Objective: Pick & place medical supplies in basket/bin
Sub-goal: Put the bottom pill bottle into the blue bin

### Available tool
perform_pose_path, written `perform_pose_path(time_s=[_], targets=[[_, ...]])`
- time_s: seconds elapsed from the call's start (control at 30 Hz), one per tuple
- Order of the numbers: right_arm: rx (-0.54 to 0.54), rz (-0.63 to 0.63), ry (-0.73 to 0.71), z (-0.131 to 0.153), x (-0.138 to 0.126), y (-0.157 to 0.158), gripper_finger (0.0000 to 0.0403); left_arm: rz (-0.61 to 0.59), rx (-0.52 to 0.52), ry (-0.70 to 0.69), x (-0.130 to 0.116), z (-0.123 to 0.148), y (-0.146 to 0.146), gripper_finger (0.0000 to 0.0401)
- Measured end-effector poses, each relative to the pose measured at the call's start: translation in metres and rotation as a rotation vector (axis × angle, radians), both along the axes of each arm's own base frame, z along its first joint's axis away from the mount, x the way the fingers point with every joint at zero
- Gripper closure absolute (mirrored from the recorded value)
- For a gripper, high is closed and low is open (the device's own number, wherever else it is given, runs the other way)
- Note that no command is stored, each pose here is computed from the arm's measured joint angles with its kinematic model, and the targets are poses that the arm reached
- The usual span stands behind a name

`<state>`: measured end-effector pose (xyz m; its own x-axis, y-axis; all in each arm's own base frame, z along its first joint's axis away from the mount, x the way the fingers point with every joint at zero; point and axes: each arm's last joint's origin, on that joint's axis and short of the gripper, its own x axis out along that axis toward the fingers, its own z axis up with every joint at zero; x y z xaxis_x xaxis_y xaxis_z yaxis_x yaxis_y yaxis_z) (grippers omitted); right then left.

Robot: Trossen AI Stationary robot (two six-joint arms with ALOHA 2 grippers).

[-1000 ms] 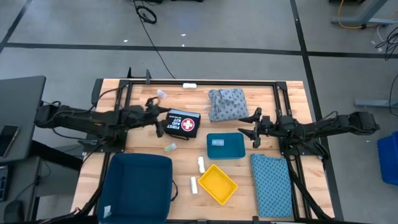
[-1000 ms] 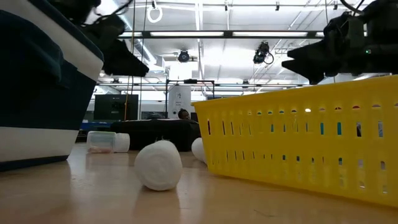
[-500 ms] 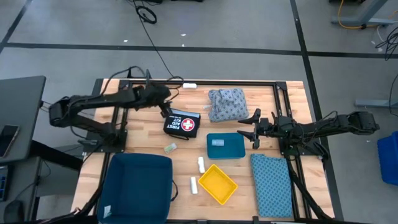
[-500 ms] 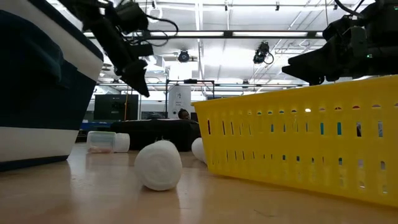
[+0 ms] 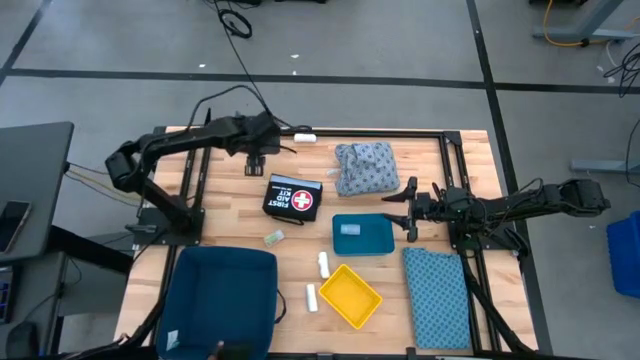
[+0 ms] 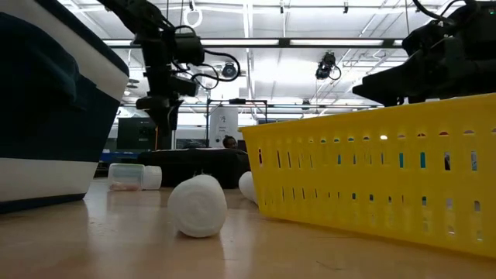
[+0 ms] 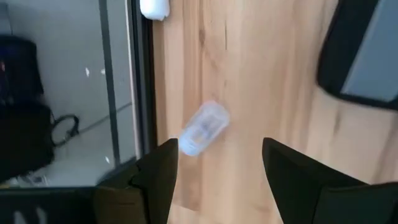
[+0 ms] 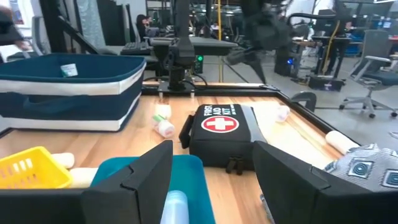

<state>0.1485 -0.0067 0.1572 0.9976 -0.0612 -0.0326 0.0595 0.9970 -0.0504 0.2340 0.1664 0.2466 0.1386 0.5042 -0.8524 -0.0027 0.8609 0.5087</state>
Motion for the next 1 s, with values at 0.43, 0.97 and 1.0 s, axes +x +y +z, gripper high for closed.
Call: perform_pose_path(time_s=[0.43, 0.97, 1.0], targets=[[0.007, 0.020, 0.003, 0.000, 0.000, 0.001, 0.0170, -0.073, -0.004, 0.008, -0.036, 0.003, 0.054, 0.0180], [0.009, 0.013, 0.003, 0.000, 0.000, 0.000, 0.0170, -0.166, -0.150, 0.060, -0.024, -0.041, 0.073, 0.0180], [0.010, 0.013, 0.003, 0.000, 0.000, 0.000, 0.0170, -0.183, -0.142, 0.056, -0.024, -0.041, 0.073, 0.0180]])
